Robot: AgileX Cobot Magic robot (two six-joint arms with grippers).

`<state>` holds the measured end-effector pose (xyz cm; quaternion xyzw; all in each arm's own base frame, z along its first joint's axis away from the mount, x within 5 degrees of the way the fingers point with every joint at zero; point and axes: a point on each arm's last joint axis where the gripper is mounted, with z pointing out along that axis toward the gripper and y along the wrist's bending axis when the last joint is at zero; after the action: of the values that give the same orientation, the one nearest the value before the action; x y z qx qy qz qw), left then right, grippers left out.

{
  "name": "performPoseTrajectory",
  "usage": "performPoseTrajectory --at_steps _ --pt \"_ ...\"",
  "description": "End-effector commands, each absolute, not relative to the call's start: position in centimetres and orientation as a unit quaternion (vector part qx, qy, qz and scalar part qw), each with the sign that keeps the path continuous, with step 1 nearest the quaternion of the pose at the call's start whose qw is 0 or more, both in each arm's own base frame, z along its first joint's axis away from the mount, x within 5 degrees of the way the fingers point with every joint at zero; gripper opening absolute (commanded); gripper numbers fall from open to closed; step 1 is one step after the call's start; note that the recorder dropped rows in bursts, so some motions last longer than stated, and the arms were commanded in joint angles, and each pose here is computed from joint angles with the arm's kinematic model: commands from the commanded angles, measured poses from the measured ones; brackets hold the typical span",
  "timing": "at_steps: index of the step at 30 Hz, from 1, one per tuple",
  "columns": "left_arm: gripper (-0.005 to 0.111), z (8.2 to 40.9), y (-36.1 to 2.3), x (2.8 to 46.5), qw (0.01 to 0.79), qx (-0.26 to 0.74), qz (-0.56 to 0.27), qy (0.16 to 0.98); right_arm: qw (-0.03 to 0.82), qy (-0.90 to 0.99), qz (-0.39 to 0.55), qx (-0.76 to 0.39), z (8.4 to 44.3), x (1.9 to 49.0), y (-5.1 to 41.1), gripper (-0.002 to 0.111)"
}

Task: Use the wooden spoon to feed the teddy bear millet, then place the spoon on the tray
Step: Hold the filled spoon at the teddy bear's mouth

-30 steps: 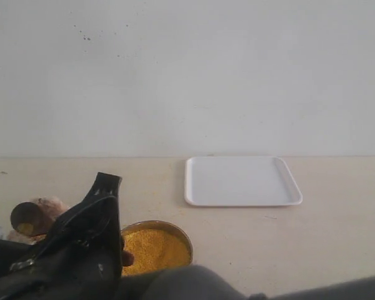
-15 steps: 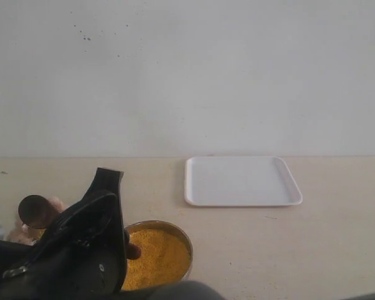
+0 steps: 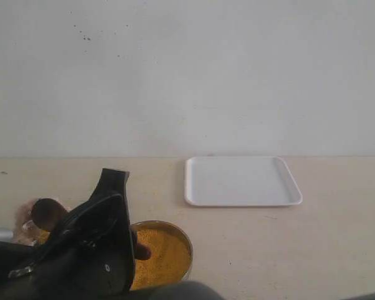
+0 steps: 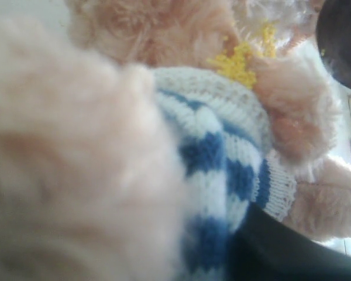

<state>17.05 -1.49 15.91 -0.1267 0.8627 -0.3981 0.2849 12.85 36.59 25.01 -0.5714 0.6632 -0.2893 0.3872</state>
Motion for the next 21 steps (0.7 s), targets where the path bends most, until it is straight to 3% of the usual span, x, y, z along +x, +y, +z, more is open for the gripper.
performPoseTrajectory --at_steps 1,7,21 --pt "0.004 16.0 -1.6 17.0 0.284 -0.135 -0.41 0.856 0.404 0.685 -0.259 -0.548 25.1 12.8 36.7 0.0" --pt "0.004 16.0 -1.6 17.0 0.284 -0.135 -0.41 0.856 0.391 0.699 -0.222 -0.556 24.5 12.4 37.0 0.0" --pt "0.004 16.0 -1.6 17.0 0.285 -0.134 -0.41 0.856 0.389 0.662 -0.305 -0.563 25.9 13.0 35.9 0.0"
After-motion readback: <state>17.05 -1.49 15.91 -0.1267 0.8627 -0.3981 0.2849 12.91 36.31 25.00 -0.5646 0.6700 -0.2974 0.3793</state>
